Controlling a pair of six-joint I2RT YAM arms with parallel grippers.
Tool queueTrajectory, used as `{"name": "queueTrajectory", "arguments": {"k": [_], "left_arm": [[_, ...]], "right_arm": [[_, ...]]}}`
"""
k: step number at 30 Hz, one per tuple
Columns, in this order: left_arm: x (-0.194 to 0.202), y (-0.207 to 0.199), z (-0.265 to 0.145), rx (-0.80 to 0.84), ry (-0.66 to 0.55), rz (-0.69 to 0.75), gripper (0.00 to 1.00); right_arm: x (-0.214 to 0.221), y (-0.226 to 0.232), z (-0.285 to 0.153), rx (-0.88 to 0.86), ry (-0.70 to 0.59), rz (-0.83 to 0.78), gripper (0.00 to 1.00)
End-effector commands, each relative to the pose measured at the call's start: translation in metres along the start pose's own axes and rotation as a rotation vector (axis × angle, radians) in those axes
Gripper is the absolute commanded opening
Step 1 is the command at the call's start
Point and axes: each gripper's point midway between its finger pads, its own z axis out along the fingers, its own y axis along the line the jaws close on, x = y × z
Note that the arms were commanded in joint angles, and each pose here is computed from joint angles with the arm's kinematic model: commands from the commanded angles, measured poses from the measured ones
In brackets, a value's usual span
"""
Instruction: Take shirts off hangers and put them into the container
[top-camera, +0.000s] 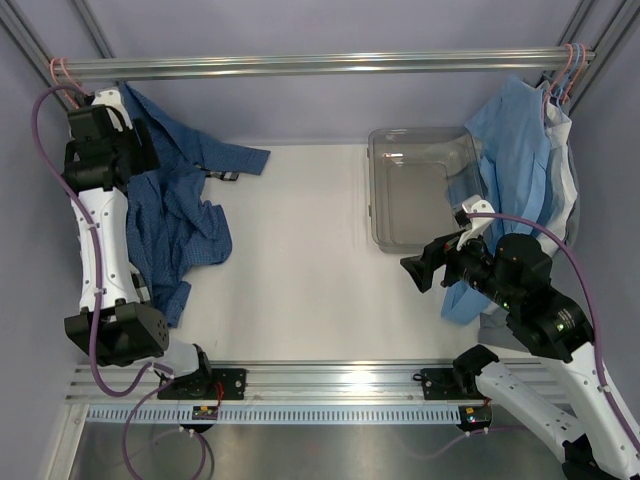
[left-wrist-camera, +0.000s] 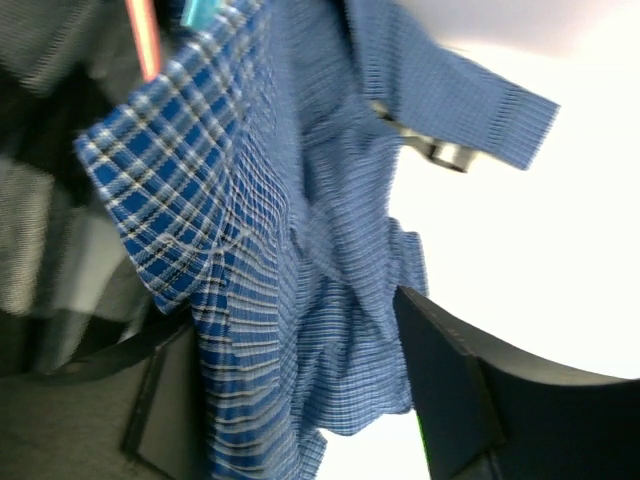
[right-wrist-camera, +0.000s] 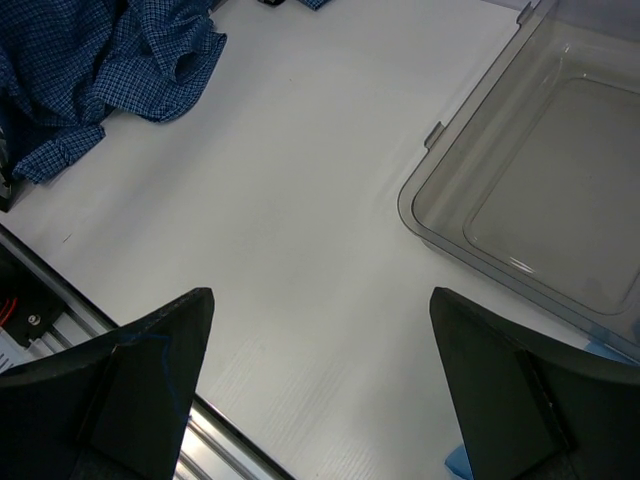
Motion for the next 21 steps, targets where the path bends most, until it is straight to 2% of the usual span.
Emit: {"name": "queueTrajectory", "arguments": {"k": [1, 3, 6, 7, 8, 11, 12, 14, 15, 21], "left_arm": [[-0.020, -0.033, -0.013, 0.149, -0.059, -0.022, 0.65], [-0.022, -0.032, -0.015, 0.143, -0.074, -0.030, 0.62], [-0.021, -0.021, -0.016, 0.083, -0.091, -0.035, 0.49], [-0.021, -0.016, -0.016, 0.049, -0.095, -0.039, 0.43], [-0.020, -0.013, -0.016, 0.036, -0.095, -0.044, 0.33], [-0.019, -0.008, -0.014, -0.001, -0.094, -0.054, 0.21], [-0.021, -0.008, -0.016, -0.001, -0.100, -0.059, 0.11], [-0.025, -0.006, -0.022, -0.009, -0.115, -0.066, 0.03], [-0.029, -0.005, -0.029, -0.014, -0.131, -0.070, 0.00], [-0.058, -0.001, -0.075, -0.026, -0.266, -0.087, 0.00]], "right_arm": [[-0.012, 0.001, 0.001, -0.001, -0.041, -0.027, 1.00], [-0.013, 0.001, 0.001, -0.002, -0.045, -0.027, 0.99], [-0.014, 0.002, 0.001, -0.005, -0.046, -0.028, 0.99], [-0.015, 0.001, 0.001, -0.004, -0.050, -0.028, 0.99], [-0.017, 0.002, 0.000, -0.004, -0.053, -0.028, 0.99], [-0.020, 0.003, 0.000, -0.012, -0.056, -0.032, 0.99], [-0.020, 0.004, -0.001, -0.014, -0.056, -0.032, 0.99], [-0.023, 0.006, -0.002, -0.023, -0.060, -0.032, 0.99], [-0.024, 0.006, -0.002, -0.025, -0.061, -0.032, 0.99], [-0.030, 0.007, -0.005, -0.027, -0.064, -0.041, 0.99]]}}
